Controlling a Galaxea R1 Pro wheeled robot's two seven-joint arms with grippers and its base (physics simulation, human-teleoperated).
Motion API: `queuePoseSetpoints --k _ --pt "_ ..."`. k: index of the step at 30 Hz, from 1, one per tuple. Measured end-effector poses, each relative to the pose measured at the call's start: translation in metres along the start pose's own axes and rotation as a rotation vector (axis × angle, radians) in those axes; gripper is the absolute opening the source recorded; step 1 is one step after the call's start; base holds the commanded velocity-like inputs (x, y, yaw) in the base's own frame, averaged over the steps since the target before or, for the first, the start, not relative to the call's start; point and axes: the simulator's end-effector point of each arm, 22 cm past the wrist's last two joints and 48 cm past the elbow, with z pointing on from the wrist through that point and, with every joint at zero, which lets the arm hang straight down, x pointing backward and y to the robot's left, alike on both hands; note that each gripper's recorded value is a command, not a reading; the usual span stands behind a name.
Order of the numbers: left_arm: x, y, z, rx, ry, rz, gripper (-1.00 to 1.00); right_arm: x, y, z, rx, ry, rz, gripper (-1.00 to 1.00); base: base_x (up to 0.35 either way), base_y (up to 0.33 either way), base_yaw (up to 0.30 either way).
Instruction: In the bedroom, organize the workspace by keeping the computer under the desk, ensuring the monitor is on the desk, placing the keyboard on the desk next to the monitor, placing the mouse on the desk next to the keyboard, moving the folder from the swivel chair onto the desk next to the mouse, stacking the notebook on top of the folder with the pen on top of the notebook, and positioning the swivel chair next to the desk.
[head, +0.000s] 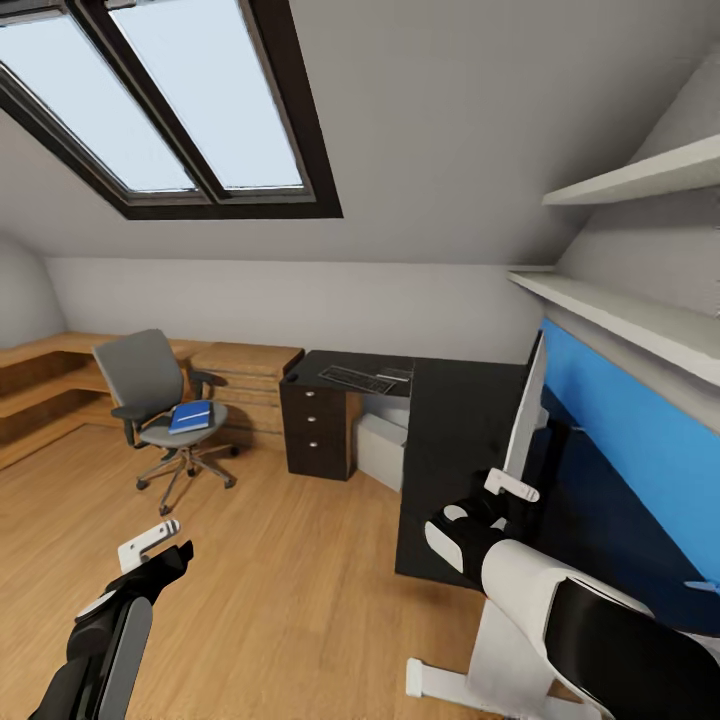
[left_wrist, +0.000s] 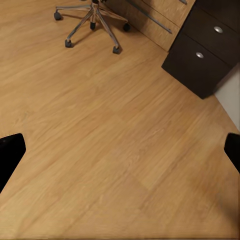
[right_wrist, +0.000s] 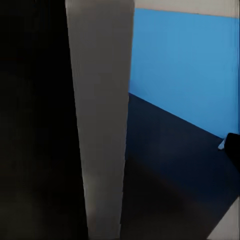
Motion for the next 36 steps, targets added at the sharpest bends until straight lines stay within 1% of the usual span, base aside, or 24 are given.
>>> queuePoseSetpoints --k 5,8,10,12,14,15,17,23,27,31,36 --pt "0.000 0.000 0.000 0.000 0.000 0.000 1.00 -0.001 0.001 0.000 -0.004 -0.003 0.002 1.00 -0.124 -0.152 0.000" --pt "0.000 0.000 0.000 0.000 0.000 0.000 1.00 -0.003 0.006 -0.003 -0.020 -0.010 0.001 1.00 -0.005 -0.007 0.000" --pt "0.003 -0.003 -0.003 0.012 -0.004 -0.021 1.00 -0.009 0.007 0.002 -0.026 -0.012 0.001 1.00 0.000 0.000 0.000" --pt "0.005 -0.005 -0.007 0.015 -0.011 -0.024 1.00 -0.014 0.005 0.010 -0.020 -0.011 -0.001 1.00 0.000 0.000 0.000" --pt "0.003 -0.010 -0.009 0.022 -0.026 -0.031 1.00 -0.015 0.012 0.007 -0.034 0.001 -0.001 1.00 0.000 0.000 0.000" --pt "0.002 -0.012 -0.011 0.025 -0.033 -0.035 1.00 -0.012 0.015 0.003 -0.046 0.000 -0.002 1.00 0.000 0.000 0.000" --pt "-0.003 -0.015 -0.013 0.029 -0.050 -0.041 1.00 -0.008 0.017 -0.004 -0.050 -0.005 -0.004 1.00 0.000 0.000 0.000" --pt "-0.024 -0.017 -0.019 0.036 -0.114 -0.055 1.00 -0.009 0.012 -0.008 -0.036 -0.039 0.004 1.00 0.000 0.000 0.000" --pt "-0.037 -0.017 -0.024 0.040 -0.154 -0.064 1.00 -0.013 0.010 -0.008 -0.028 -0.059 -0.003 1.00 -0.019 0.000 0.000" --pt "-0.042 -0.018 -0.025 0.042 -0.164 -0.065 1.00 -0.016 0.012 -0.008 -0.037 -0.076 -0.011 1.00 -0.155 -0.020 0.000" --pt "-0.042 -0.018 -0.026 0.042 -0.164 -0.065 1.00 -0.016 0.012 -0.009 -0.038 -0.077 -0.013 1.00 -0.111 -0.039 0.000"
